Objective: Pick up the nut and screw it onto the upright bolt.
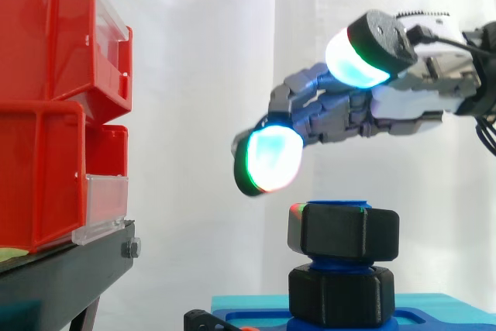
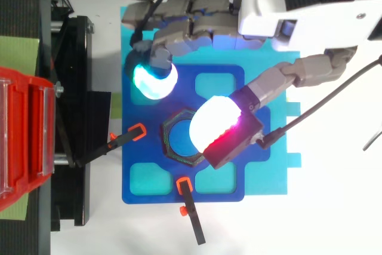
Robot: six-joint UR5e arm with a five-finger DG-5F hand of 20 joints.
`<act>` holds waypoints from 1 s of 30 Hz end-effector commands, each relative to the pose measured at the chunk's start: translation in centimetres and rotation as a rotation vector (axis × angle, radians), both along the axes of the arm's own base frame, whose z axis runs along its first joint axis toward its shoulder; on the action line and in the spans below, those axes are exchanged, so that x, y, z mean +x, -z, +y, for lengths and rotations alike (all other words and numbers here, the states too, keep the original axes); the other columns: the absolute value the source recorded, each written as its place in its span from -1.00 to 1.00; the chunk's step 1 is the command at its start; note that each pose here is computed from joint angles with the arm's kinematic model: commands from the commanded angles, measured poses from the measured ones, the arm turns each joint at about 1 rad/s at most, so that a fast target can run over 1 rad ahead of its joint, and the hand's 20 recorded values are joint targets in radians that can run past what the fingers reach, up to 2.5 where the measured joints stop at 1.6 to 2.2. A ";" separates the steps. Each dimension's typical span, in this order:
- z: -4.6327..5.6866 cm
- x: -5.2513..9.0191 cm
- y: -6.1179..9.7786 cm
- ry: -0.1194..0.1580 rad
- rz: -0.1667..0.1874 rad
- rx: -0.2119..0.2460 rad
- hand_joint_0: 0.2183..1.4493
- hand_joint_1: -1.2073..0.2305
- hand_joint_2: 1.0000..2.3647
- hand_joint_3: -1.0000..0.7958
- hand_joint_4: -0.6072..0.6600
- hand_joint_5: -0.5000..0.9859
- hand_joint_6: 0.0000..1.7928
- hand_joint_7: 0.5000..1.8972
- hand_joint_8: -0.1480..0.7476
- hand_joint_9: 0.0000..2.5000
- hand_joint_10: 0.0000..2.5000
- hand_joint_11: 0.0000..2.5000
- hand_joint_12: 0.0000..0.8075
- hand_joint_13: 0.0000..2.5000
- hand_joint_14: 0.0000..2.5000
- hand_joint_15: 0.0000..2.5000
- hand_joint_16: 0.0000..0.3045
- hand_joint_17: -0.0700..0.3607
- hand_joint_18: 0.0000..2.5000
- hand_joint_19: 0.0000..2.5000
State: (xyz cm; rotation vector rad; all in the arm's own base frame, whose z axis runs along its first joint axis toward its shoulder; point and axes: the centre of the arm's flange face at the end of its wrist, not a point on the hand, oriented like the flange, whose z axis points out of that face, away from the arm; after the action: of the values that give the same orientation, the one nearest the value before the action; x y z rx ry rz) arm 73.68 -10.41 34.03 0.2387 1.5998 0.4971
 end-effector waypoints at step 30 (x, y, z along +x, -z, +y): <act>7.0 0.9 2.3 -0.027 -0.032 -0.006 -0.58 0.62 -1.00 -0.44 0.12 -0.64 -0.44 -0.72 -0.26 -1.00 -1.00 -1.00 -0.19 -1.00 -1.00 -1.00 -0.70 -0.20 -1.00 -1.00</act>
State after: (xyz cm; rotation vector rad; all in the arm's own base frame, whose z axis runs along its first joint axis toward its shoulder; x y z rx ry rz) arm 74.63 -3.39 31.82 0.2017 1.5631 0.5173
